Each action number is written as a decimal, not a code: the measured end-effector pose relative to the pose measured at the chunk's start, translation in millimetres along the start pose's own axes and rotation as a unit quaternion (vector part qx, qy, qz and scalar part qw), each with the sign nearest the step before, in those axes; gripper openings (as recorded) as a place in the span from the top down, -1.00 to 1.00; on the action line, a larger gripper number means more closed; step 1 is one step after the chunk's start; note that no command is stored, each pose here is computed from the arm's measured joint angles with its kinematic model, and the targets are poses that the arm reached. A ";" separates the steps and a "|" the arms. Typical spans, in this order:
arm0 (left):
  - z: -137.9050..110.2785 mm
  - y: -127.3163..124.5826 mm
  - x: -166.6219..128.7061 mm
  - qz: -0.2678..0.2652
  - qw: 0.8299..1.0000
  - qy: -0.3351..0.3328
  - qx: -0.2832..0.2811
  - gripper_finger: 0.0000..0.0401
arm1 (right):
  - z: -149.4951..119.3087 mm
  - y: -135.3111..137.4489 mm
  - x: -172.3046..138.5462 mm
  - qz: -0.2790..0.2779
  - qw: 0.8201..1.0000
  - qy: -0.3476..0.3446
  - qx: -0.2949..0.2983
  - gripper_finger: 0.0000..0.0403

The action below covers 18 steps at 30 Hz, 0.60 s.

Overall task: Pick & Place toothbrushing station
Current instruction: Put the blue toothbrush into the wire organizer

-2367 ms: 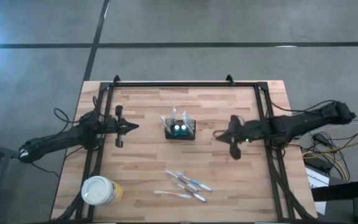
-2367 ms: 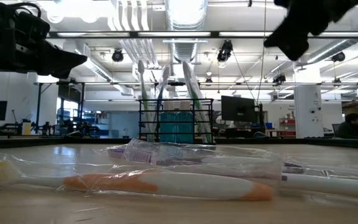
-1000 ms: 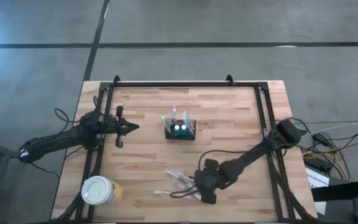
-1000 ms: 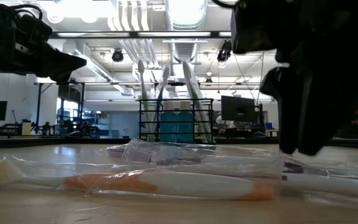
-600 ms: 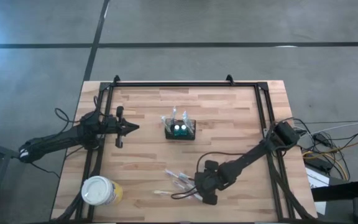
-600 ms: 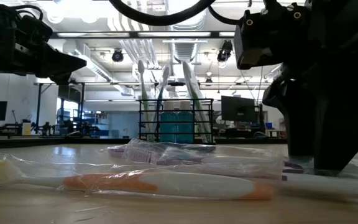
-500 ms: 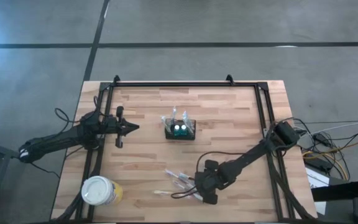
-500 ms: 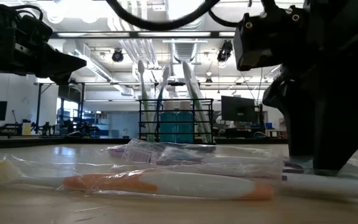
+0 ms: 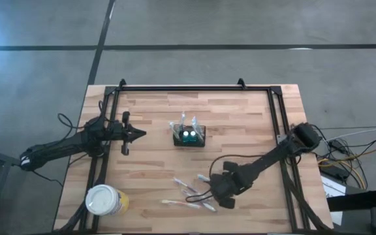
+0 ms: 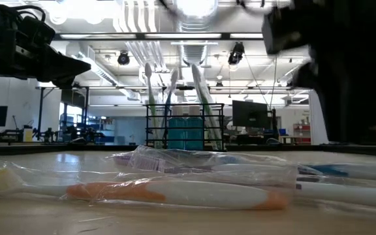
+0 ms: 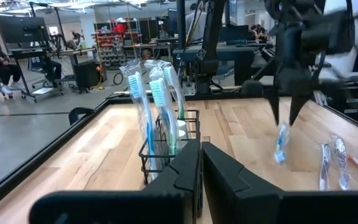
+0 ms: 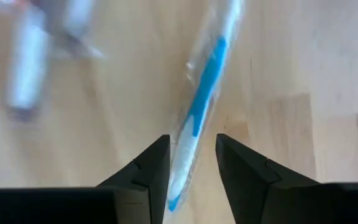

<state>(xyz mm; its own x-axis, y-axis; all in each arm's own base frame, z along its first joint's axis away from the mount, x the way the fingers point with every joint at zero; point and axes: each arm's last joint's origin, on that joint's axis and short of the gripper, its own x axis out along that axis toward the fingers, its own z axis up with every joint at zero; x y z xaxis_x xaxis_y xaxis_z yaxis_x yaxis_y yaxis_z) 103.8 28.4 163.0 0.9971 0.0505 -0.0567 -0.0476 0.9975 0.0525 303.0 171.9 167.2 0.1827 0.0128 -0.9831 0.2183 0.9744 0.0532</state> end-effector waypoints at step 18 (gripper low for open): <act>0.0 0.0 0.0 0.000 1.000 0.000 0.000 0.88 | 40.4 -24.5 -12.8 0.025 0.996 -0.029 0.085 0.09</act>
<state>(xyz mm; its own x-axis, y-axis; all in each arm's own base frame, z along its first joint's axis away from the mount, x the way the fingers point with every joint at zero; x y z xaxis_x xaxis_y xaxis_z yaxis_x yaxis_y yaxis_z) 103.8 28.4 163.0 0.9971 0.0505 -0.0572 -0.0475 0.9975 0.0525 334.0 138.8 185.5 0.2511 0.0425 -0.9670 0.3657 0.9208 0.1354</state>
